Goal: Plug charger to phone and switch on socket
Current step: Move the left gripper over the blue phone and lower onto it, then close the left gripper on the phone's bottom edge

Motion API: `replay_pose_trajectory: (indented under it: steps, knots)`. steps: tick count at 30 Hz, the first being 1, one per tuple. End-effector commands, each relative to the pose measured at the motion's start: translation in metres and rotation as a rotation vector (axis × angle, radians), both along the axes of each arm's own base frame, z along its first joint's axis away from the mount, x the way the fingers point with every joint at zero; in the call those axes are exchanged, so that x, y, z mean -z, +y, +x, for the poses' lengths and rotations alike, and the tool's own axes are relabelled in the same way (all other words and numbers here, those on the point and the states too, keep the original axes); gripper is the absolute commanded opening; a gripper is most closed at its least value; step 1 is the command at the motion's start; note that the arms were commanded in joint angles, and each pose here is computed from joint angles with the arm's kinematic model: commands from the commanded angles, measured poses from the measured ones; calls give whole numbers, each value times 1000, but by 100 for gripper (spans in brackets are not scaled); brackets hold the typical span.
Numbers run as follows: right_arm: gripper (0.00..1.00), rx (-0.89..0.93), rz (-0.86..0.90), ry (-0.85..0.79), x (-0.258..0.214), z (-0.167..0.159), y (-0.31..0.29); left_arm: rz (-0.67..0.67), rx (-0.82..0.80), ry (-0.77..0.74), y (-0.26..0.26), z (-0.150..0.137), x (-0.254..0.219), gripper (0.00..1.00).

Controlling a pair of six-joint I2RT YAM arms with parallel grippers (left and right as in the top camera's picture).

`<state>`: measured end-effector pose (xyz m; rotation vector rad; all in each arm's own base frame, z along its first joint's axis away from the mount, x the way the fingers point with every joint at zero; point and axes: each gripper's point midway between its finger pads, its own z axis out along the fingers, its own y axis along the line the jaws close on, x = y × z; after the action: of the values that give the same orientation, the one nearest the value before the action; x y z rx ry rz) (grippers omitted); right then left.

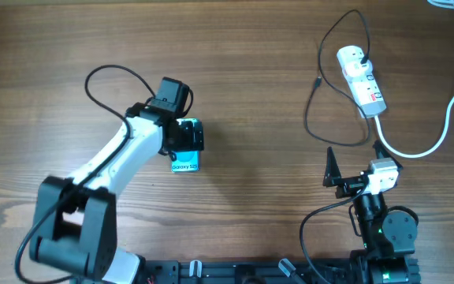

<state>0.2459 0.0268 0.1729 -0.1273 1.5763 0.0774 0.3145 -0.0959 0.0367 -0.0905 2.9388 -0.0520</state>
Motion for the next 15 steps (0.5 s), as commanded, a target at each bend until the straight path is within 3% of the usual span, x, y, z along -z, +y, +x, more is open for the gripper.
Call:
replay_pose_trajectory:
  steps: [1, 15]
  knots:
    - [100, 15, -14, -5, 0, 0, -3, -17, -8, 29, -6, 2, 9, 100]
    - [100, 15, -13, -5, 0, 0, -3, 8, 52, 75, -10, 3, 40, 100]
